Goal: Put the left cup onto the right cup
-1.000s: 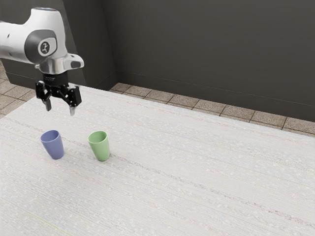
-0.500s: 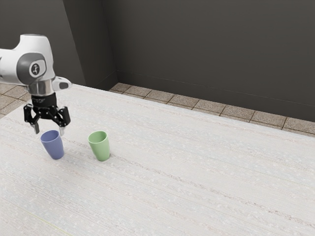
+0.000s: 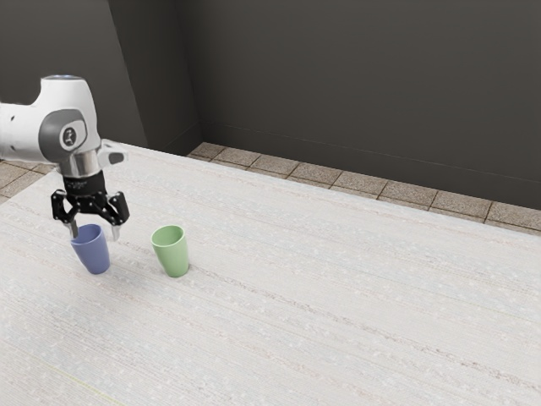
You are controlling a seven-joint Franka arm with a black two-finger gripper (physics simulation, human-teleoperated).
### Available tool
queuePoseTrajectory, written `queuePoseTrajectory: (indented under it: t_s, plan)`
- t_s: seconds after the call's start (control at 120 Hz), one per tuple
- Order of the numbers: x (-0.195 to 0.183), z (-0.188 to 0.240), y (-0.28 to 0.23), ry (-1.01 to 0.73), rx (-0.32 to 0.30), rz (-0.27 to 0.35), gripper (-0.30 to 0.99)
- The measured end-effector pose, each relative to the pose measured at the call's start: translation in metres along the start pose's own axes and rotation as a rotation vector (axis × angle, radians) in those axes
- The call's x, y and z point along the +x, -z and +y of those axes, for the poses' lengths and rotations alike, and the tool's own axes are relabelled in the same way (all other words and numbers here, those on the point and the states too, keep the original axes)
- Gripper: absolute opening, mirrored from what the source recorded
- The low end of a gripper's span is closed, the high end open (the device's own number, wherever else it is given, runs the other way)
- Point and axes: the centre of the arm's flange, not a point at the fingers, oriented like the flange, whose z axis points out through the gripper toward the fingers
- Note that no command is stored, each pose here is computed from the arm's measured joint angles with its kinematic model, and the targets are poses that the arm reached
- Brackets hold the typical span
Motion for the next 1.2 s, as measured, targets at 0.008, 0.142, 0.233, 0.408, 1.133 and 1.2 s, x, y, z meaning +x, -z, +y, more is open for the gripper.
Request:
queuePoseTrajectory:
  t_s: [0.008, 0.142, 0.233, 0.408, 1.133, 1.2]
  plan:
    - [0.001, 0.0, 0.0, -0.001, 0.0, 0.002, 0.69]
    - [0.007, 0.005, -0.003, -0.013, -0.001, 0.03, 0.69]
    - [0.01, 0.004, -0.005, -0.012, -0.002, 0.039, 0.69]
    - [0.014, -0.007, -0.008, 0.0, -0.004, 0.046, 0.69]
    - [0.024, -0.03, -0.027, -0.028, -0.008, 0.043, 0.69]
    - [0.025, -0.032, -0.027, -0.031, -0.009, 0.047, 0.69]
